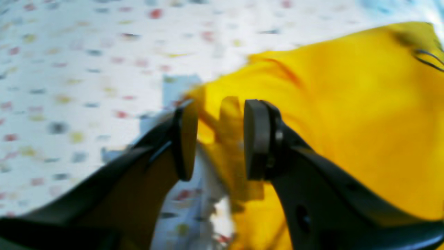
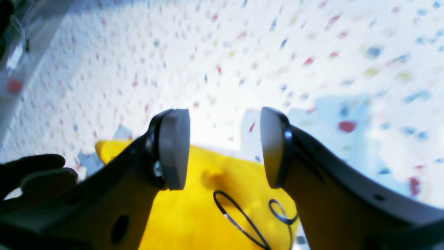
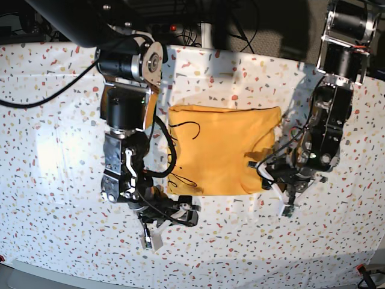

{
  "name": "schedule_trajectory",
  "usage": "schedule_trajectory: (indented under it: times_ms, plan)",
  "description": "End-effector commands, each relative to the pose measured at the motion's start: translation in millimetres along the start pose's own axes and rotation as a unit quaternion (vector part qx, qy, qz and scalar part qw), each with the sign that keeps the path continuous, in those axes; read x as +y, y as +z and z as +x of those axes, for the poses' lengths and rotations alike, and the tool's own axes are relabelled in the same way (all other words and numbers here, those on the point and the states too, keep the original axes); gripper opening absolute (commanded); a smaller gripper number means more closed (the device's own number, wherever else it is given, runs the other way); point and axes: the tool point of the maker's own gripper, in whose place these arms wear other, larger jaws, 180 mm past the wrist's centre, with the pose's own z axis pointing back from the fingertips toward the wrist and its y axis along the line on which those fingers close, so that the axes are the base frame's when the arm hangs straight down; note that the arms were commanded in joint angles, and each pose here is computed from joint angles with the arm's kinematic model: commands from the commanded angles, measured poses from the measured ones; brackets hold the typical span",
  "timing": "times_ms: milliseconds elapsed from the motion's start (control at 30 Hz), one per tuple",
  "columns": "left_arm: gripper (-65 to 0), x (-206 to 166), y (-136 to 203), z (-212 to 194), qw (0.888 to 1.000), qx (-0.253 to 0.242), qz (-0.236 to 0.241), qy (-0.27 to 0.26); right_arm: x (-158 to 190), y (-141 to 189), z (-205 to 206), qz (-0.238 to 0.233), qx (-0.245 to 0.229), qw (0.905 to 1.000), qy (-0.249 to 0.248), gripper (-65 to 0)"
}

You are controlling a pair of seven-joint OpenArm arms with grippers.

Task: Fold the T-shirt properly
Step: 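Release the shirt with the right gripper and pull it back, then grasp the folded shirt's edges with both grippers and rotate it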

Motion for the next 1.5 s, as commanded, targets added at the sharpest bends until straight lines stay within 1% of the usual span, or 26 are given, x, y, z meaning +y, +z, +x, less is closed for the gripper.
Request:
schedule_trajectory:
  times_ms: [0, 100, 167, 267, 367, 433, 567, 633, 667, 733, 800, 867, 900, 967, 1033, 1167, 1233, 1367, 1467]
  plan:
    - [-43.0, -1.4, 6.2, 19.4, 1.0, -0.028, -0.003, -0.005, 5.9, -2.8, 24.9, 0.009, -0.032, 0.9994, 0.012, -32.5]
    - [-43.0, -14.1, 17.8, 19.7, 0.999, -0.044, -0.016, -0.012, -8.6, -6.4, 4.0, -0.005, -0.006, 0.9997, 0.025, -32.6]
    - [-43.0, -20.8, 32.9, 23.9, 0.997, -0.064, -0.023, -0.022, -20.8, -7.5, -8.3, -0.026, 0.014, 0.999, 0.034, -33.3]
    - [-43.0, -37.9, 62.0, 25.6, 0.995, -0.089, -0.038, -0.039, -37.4, -5.3, -20.4, -0.055, 0.041, 0.9964, 0.05, -39.2]
    - [-43.0, -60.9, 88.1, 19.0, 0.991, -0.103, -0.067, -0.051, -42.6, -2.9, -21.3, -0.06, 0.049, 0.9947, 0.068, -39.3]
    - [-43.0, -68.3, 94.6, 5.9, 0.991, -0.101, -0.077, -0.047, -42.3, -2.9, -23.1, -0.059, 0.056, 0.9936, 0.079, -39.3]
    - [-43.0, -76.7, 91.8, -25.7, 0.991, -0.093, -0.094, -0.016, -37.3, -5.1, -27.2, -0.054, 0.068, 0.9918, 0.094, -39.3]
    - [-43.0, -80.6, 87.9, -40.4, 0.991, -0.079, -0.105, -0.003, -31.6, -7.6, -29.3, -0.048, 0.073, 0.9908, 0.103, -39.3]
    - [-43.0, -81.7, 85.3, -46.1, 0.992, -0.071, -0.108, -0.005, -28.1, -9.0, -31.0, -0.045, 0.077, 0.9902, 0.107, -39.3]
    - [-43.0, -83.6, 77.5, -55.9, 0.992, -0.057, -0.115, -0.005, -23.7, -10.4, -38.0, -0.04, 0.09, 0.9881, 0.118, -39.3]
    - [-43.0, -82.0, 67.6, -66.4, 0.992, -0.047, -0.113, 0.007, -21.6, -10.5, -46.9, -0.038, 0.11, 0.985, 0.128, -39.3]
    - [-43.0, -81.1, 56.8, -83.1, 0.993, -0.025, -0.111, 0.02, -20.0, -10.0, -56.7, -0.036, 0.131, 0.9814, 0.135, -39.3]
    - [-43.0, -81.6, 51.9, -92.6, 0.993, -0.011, -0.111, 0.027, -18.7, -9.8, -60.0, -0.034, 0.138, 0.9808, 0.134, -39.3]
    - [-43.0, -87.7, 45.5, -109.1, 0.991, 0.013, -0.129, 0.026, -15.3, -8.8, -65.5, -0.025, 0.144, 0.9826, 0.115, -39.3]
    - [-43.0, -88.2, 40.2, -117.6, 0.99, 0.025, -0.136, 0.022, -12.3, -6.8, -72.2, -0.012, 0.152, 0.9832, 0.1, -39.3]
    - [-43.0, -75.1, 28.4, -121.3, 0.992, 0.039, -0.117, 0.008, -9.6, 2.6, -92.3, 0.019, 0.18, 0.9787, 0.096, -39.3]
    - [-43.0, -67.4, 22.4, -121.5, 0.994, 0.044, -0.104, -0.003, -12.8, 8.2, -102.0, 0.021, 0.189, 0.9784, 0.081, -39.3]
    - [-43.0, -57.6, 11.2, -124.6, 0.994, 0.057, -0.094, -0.005, -15.5, 23.9, -118.8, 0.027, 0.201, 0.9779, 0.052, -39.3]
    - [-43.0, -52.9, 1.6, -132.5, 0.992, 0.075, -0.1, -0.012, -14.6, 39.5, -123.6, 0.033, 0.201, 0.978, 0.043, -39.3]
